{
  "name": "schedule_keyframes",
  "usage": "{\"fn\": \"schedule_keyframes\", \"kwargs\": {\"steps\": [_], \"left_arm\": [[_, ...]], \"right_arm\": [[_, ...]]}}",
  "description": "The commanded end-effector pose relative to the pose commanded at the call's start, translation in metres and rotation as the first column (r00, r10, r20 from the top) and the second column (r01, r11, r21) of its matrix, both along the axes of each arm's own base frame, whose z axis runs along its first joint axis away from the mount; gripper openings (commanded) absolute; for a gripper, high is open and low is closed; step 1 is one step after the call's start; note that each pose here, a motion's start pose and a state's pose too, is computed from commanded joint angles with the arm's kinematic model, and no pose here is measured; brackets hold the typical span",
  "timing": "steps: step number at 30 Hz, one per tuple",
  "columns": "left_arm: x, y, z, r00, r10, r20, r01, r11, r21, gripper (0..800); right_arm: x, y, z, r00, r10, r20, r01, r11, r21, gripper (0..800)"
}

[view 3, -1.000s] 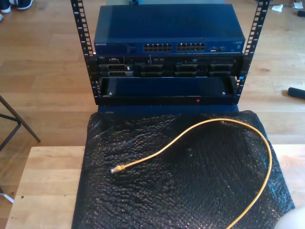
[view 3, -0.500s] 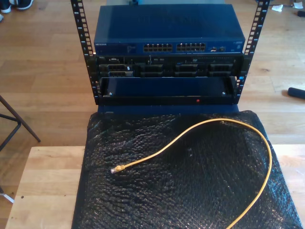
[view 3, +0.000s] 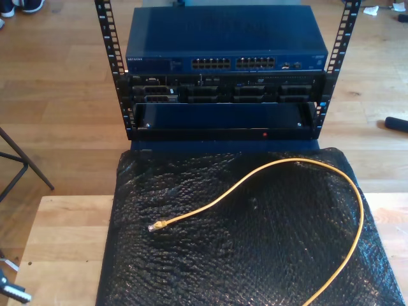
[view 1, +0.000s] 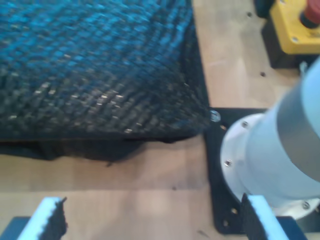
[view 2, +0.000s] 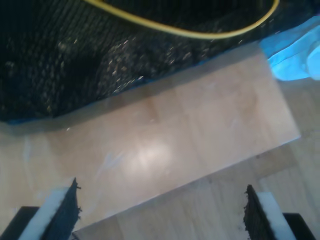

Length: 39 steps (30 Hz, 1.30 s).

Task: Grab the cable and plug it in

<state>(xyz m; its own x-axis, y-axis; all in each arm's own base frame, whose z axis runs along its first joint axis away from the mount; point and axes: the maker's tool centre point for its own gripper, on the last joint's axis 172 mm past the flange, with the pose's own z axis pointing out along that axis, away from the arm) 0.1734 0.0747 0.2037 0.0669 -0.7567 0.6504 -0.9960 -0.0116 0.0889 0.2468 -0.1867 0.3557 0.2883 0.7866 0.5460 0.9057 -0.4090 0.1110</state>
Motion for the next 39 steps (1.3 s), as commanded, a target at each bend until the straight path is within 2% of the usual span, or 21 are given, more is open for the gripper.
{"fn": "schedule_keyframes", "kwargs": {"steps": [4, 6, 13, 16, 27, 31, 39], "left_arm": [[0.02, -0.001, 0.013, 0.998, 0.039, 0.054, -0.039, 0.999, -0.016, 800], [0.029, -0.006, 0.016, 0.996, 0.044, 0.074, -0.042, 0.999, -0.031, 800], [0.046, -0.012, 0.018, 0.991, 0.125, 0.05, -0.122, 0.991, -0.052, 800], [0.053, -0.01, 0.017, 0.987, 0.15, 0.061, -0.147, 0.988, -0.051, 800], [0.052, -0.011, 0.005, 0.988, 0.156, 0.019, -0.154, 0.985, -0.084, 800], [0.051, -0.012, 0.0, 0.985, 0.172, -0.012, -0.173, 0.98, -0.096, 800], [0.051, -0.013, -0.002, 0.984, 0.176, -0.024, -0.177, 0.979, -0.103, 800]], "right_arm": [[0.015, 0.009, 0.012, 1.0, 0.013, -0.003, -0.013, 1.0, 0.0, 778], [0.025, 0.016, 0.018, 1.0, 0.007, 0.013, -0.007, 1.0, 0.019, 778], [0.053, 0.044, 0.025, 0.999, 0.028, 0.031, -0.03, 0.996, 0.088, 778], [0.066, 0.055, 0.026, 0.998, 0.053, 0.013, -0.054, 0.993, 0.104, 779], [0.105, 0.096, 0.03, 0.99, 0.139, -0.012, -0.137, 0.985, 0.106, 781], [0.121, 0.11, 0.03, 0.988, 0.151, -0.003, -0.151, 0.985, 0.084, 781], [0.16, 0.16, 0.027, 0.98, 0.198, 0.004, -0.198, 0.979, 0.055, 781]]}}
